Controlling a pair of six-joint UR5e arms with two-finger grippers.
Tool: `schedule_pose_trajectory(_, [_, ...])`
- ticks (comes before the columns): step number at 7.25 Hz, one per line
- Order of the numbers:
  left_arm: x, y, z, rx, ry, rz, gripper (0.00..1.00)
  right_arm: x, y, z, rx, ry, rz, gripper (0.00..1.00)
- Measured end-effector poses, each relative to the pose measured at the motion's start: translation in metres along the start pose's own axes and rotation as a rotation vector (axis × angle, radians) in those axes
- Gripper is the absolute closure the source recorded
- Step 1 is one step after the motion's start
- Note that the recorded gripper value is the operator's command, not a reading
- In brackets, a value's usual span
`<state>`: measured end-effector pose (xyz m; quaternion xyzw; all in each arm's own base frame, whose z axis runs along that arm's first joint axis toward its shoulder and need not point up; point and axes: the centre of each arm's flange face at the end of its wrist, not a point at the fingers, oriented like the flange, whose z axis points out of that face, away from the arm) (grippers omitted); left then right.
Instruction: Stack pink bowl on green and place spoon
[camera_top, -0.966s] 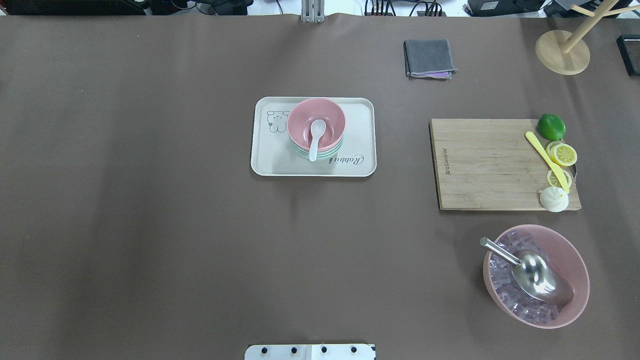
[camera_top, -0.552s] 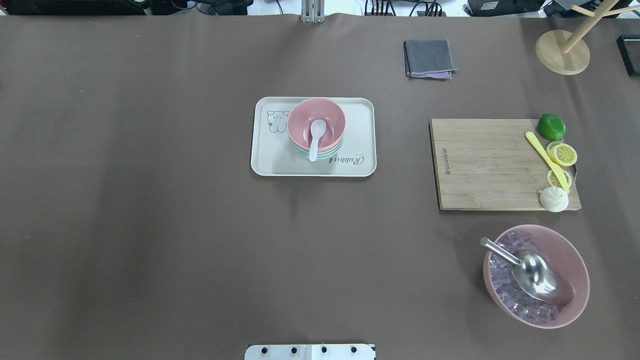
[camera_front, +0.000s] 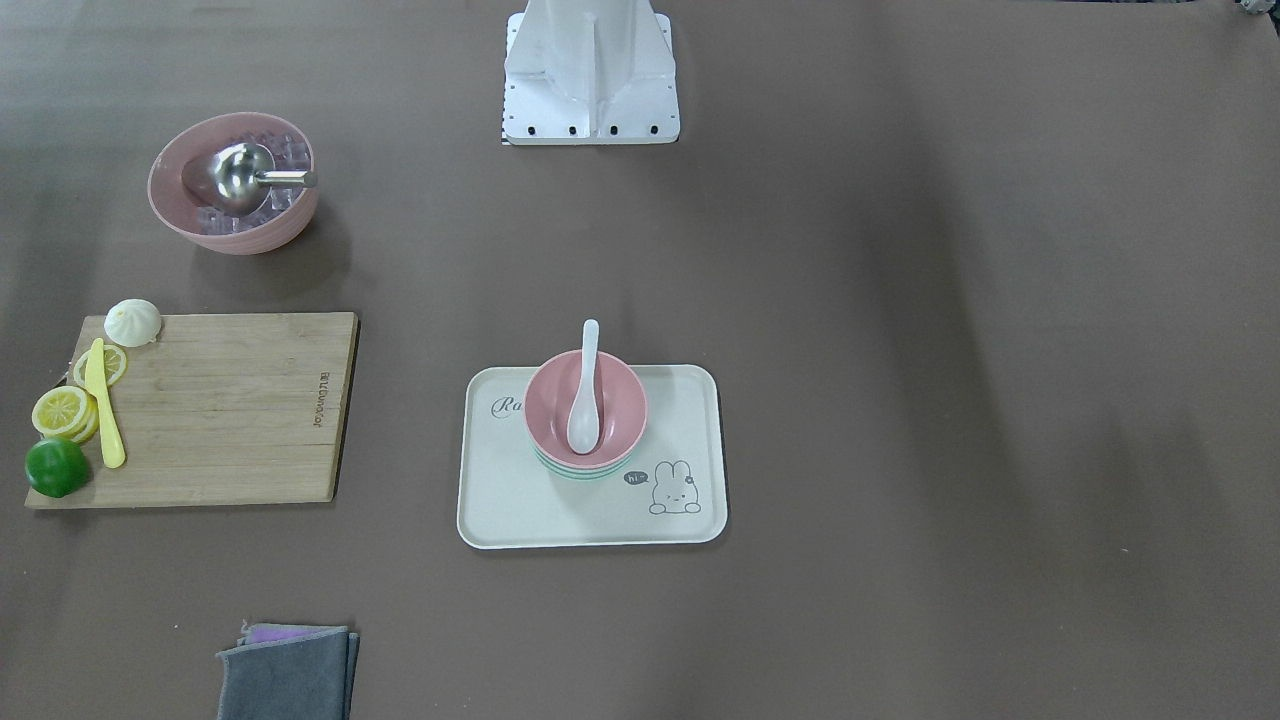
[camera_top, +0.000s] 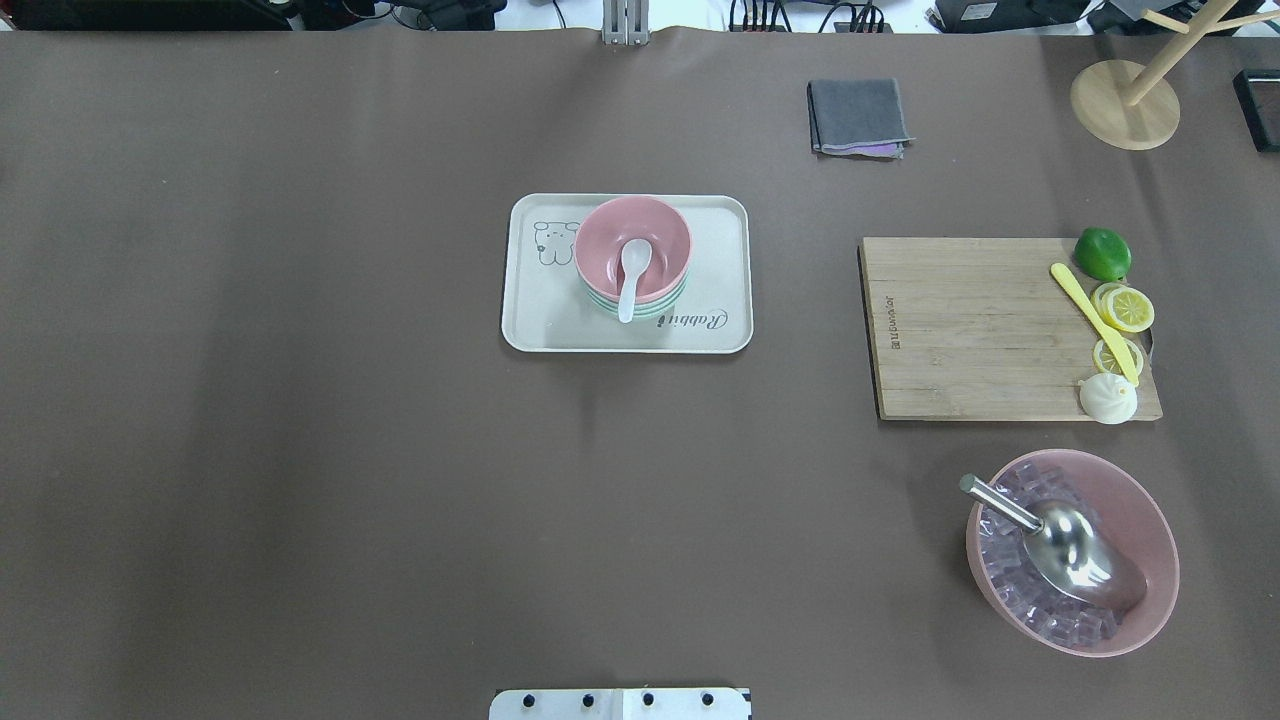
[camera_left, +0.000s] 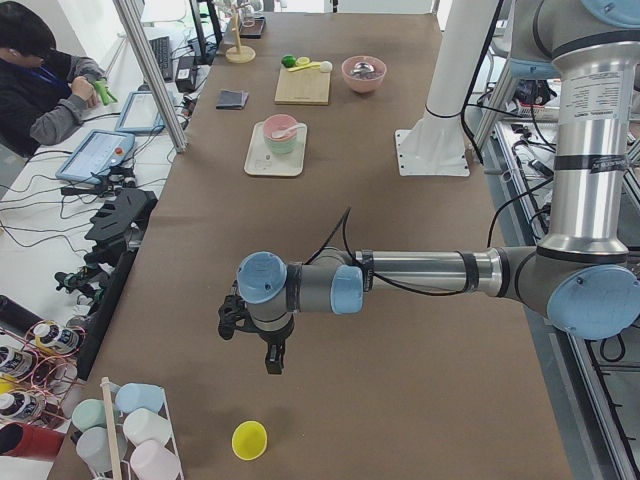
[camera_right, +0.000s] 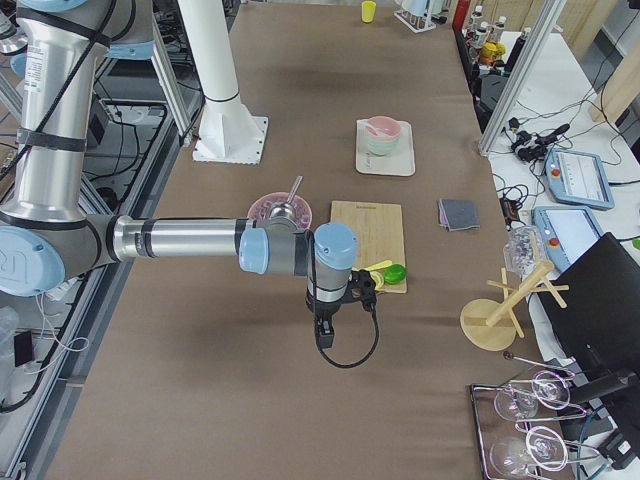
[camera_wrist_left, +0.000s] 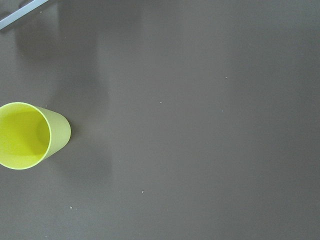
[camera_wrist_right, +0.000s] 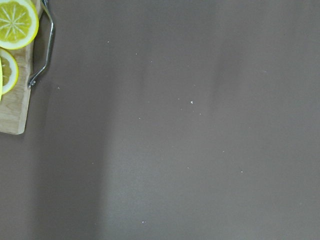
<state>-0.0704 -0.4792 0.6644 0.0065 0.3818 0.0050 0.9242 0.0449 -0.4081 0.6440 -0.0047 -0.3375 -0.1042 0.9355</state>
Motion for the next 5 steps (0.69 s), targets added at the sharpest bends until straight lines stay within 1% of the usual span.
schedule_pose_trajectory(5, [0.0021, -0.0014, -0.0019, 0.005, -0.002, 0.006, 0.01, -0.0003, -0.0004, -0.0004, 0.001, 0.000, -0.001, 0.00])
